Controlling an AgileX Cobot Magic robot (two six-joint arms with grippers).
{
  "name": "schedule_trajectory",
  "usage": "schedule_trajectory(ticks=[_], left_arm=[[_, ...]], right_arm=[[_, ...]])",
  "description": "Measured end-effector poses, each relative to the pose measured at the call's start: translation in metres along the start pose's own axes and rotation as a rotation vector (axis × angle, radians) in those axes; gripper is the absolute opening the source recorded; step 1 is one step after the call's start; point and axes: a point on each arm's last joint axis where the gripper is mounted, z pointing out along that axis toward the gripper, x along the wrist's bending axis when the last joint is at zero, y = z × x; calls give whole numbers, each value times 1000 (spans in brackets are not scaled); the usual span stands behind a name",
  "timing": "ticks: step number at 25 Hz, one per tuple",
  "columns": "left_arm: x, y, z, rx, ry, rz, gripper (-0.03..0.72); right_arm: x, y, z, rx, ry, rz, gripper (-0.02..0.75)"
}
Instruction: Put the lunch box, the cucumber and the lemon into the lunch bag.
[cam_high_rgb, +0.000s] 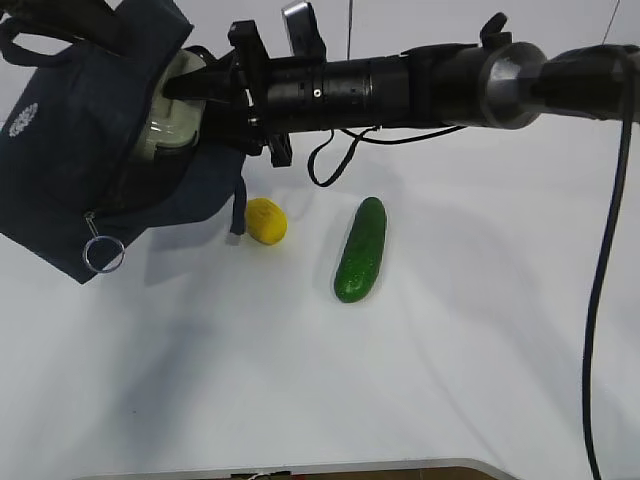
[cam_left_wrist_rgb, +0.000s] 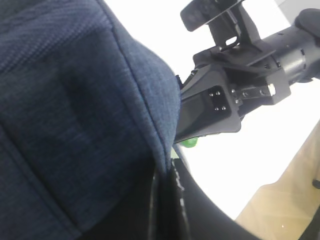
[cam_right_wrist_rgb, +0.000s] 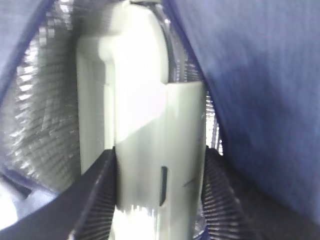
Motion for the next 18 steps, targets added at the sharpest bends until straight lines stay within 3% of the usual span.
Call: schedule_trajectory(ticks=[8, 18], left_arm=[[33, -2, 38, 41, -2, -72, -13], [58, -5, 72, 38, -47, -144, -13]], right_arm=[[-30, 0, 16, -28, -58, 28, 378], [-63, 10, 28, -67, -85, 30, 378]])
